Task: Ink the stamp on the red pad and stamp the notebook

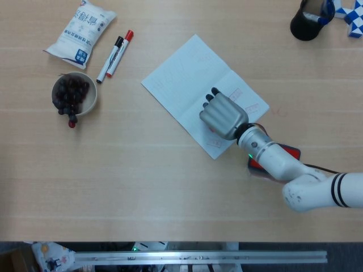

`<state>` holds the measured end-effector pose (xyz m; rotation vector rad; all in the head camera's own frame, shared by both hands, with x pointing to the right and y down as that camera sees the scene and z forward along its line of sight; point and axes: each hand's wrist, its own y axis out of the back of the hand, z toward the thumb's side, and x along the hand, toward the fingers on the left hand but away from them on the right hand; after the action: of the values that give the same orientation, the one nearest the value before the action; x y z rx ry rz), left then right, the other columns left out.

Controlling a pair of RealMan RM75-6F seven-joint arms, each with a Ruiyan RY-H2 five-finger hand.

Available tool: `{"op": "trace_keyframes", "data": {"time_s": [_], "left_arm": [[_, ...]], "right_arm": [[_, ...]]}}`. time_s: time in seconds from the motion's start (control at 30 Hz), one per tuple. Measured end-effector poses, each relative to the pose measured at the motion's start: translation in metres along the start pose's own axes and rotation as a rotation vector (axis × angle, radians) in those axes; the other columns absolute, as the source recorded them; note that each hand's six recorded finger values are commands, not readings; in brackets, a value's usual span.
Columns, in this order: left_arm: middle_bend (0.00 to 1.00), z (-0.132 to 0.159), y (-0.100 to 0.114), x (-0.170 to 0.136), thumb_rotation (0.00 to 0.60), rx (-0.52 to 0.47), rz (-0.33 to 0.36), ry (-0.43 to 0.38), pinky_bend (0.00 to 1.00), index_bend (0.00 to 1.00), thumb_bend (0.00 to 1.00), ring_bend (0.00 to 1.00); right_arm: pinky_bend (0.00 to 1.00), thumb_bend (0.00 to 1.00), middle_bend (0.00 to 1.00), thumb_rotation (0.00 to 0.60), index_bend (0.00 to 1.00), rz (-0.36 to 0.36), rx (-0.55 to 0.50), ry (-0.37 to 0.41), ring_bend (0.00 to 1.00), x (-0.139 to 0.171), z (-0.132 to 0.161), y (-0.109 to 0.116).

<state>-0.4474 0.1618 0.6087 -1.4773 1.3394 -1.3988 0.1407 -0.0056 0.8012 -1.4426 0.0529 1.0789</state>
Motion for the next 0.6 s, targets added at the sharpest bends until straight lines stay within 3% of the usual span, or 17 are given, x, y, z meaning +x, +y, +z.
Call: {"op": "trace_keyframes", "data": {"time_s": [0.6], "left_arm": [[0.12,-0.0018,0.0004,-0.0005,0.600,-0.001,0.001,0.004,0.14,0.12,0.22,0.15]], "right_arm": [[0.23,0.33,0.47,0.600,0.71,-0.007,-0.014,-0.004,0.28,0.0000,0.0001,0.0029]]}}
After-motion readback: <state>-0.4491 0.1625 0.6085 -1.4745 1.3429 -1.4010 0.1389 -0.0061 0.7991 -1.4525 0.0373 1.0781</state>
